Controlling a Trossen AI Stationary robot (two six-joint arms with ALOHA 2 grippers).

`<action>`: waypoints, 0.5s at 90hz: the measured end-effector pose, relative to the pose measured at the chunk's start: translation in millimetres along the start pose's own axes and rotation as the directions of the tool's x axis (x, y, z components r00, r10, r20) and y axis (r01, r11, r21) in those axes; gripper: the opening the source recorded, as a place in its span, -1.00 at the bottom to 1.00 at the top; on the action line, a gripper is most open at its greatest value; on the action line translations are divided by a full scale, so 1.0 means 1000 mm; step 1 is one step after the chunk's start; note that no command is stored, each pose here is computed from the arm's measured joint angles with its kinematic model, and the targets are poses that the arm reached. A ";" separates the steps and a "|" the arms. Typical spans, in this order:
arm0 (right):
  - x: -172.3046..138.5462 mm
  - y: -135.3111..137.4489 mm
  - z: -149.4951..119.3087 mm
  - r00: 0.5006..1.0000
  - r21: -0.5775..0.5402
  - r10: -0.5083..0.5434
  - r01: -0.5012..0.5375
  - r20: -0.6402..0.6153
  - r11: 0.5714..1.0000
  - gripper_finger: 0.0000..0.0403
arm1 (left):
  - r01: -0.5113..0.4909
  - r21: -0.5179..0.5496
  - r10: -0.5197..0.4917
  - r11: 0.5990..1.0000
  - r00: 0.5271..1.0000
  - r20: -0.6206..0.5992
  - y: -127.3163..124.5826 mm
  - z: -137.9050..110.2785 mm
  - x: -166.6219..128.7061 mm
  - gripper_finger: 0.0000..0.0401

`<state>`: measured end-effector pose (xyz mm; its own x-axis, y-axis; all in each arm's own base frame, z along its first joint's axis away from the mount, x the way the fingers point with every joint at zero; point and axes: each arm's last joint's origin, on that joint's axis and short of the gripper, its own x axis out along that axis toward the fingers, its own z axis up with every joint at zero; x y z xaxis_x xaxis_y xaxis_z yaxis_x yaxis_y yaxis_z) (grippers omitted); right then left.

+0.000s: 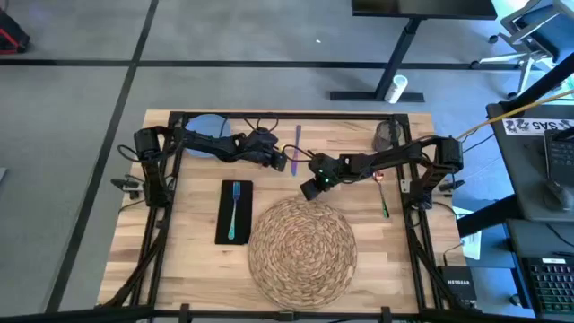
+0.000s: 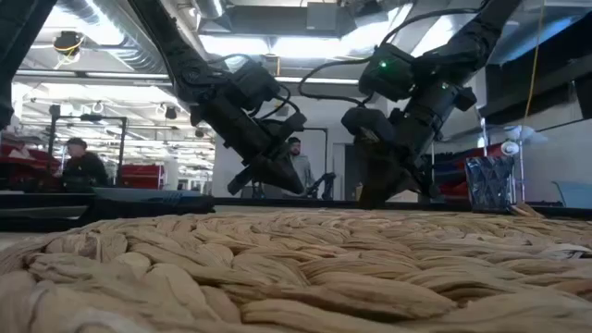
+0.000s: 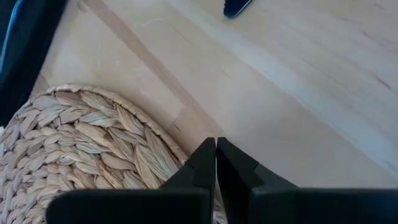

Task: Set table place
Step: Put the blue table knife on top of the brown placemat

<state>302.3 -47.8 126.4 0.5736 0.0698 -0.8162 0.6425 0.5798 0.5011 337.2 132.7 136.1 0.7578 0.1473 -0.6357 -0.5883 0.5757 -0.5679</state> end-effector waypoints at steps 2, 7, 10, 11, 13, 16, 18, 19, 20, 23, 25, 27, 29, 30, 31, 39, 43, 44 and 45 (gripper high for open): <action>0.000 0.000 0.000 1.000 0.000 0.000 0.000 0.000 1.000 -1.00 | 0.001 0.002 -0.001 1.000 1.000 0.001 0.000 0.000 0.000 -1.00; 0.000 0.000 0.000 1.000 0.000 0.000 0.000 0.000 1.000 -1.00 | 0.003 0.003 -0.003 1.000 1.000 0.003 0.000 0.000 0.000 -1.00; 0.000 0.000 0.000 1.000 0.000 0.000 0.000 0.000 1.000 -1.00 | 0.003 0.003 -0.003 1.000 1.000 0.003 0.000 0.000 0.000 -1.00; 0.000 0.000 0.000 1.000 0.000 0.000 0.000 0.000 1.000 -1.00 | 0.003 0.003 -0.003 1.000 1.000 0.003 0.000 0.000 0.000 -1.00; 0.000 0.000 0.000 1.000 0.000 0.000 0.000 0.000 1.000 -1.00 | 0.003 0.003 -0.003 1.000 1.000 0.003 0.000 0.000 0.000 -1.00; 0.000 0.000 0.000 1.000 0.000 0.000 0.000 0.000 1.000 -1.00 | 0.003 0.003 -0.003 1.000 1.000 0.003 0.000 0.000 0.000 -1.00; 0.000 0.000 0.000 1.000 -0.001 0.000 0.000 0.000 1.000 -1.00 | 0.003 0.003 -0.003 1.000 1.000 0.003 0.000 0.000 0.000 -1.00; 0.000 0.000 0.000 1.000 -0.001 0.000 0.000 0.000 1.000 -1.00 | 0.003 0.003 -0.003 1.000 1.000 0.003 0.000 0.000 0.000 -1.00; 0.000 0.000 0.000 1.000 -0.001 0.000 0.000 0.000 1.000 -1.00 | 0.003 0.003 -0.003 1.000 1.000 0.003 0.000 0.000 0.000 -1.00; 0.000 0.000 0.000 1.000 -0.001 -0.003 0.003 0.003 1.000 -1.00 | 0.003 0.003 -0.003 1.000 1.000 0.003 0.000 0.000 0.000 -1.00; 0.000 0.000 0.000 1.000 -0.001 -0.007 0.007 0.008 1.000 -1.00 | 0.003 0.003 -0.003 1.000 1.000 0.003 0.000 0.000 0.000 -1.00; -0.001 0.000 0.000 1.000 -0.001 -0.009 0.009 0.013 1.000 -1.00 | 0.005 0.003 -0.005 1.000 1.000 0.002 0.000 0.000 0.000 -1.00; -0.002 0.000 0.001 1.000 -0.001 -0.012 0.012 0.019 1.000 -1.00 | 0.006 0.003 -0.006 1.000 1.000 0.000 0.000 0.000 0.000 -1.00; -0.002 0.000 0.001 1.000 -0.002 -0.013 0.013 0.022 1.000 -1.00 | 0.007 0.003 -0.007 1.000 1.000 0.000 0.000 0.000 0.000 -1.00; -0.003 0.001 0.001 1.000 -0.002 -0.013 0.013 0.027 1.000 -1.00 | 0.007 0.003 -0.007 1.000 1.000 0.000 0.000 0.000 0.000 -1.00; -0.008 0.003 0.004 0.998 -0.005 -0.015 0.016 0.069 1.000 -1.00 | 0.009 -0.001 -0.009 1.000 1.000 -0.001 -0.001 0.000 0.000 -1.00; -0.010 0.003 0.006 0.996 -0.001 -0.020 0.021 0.088 1.000 -1.00 | 0.010 -0.002 -0.010 1.000 1.000 0.000 -0.001 0.000 0.000 -1.00; -0.011 0.003 0.006 0.996 0.000 -0.021 0.021 0.090 1.000 -1.00 | 0.010 -0.002 -0.010 1.000 1.000 0.001 -0.001 0.000 0.000 -1.00; -0.011 0.002 0.007 0.995 0.002 -0.023 0.023 0.093 1.000 -1.00 | 0.011 -0.001 -0.011 1.000 1.000 0.002 -0.001 0.001 0.000 -1.00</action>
<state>301.0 -52.9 138.7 0.6035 -0.0194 -0.7972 0.6563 0.5798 0.4827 337.7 132.8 136.8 0.7646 0.1424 -0.6286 -0.5804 0.5761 -0.5755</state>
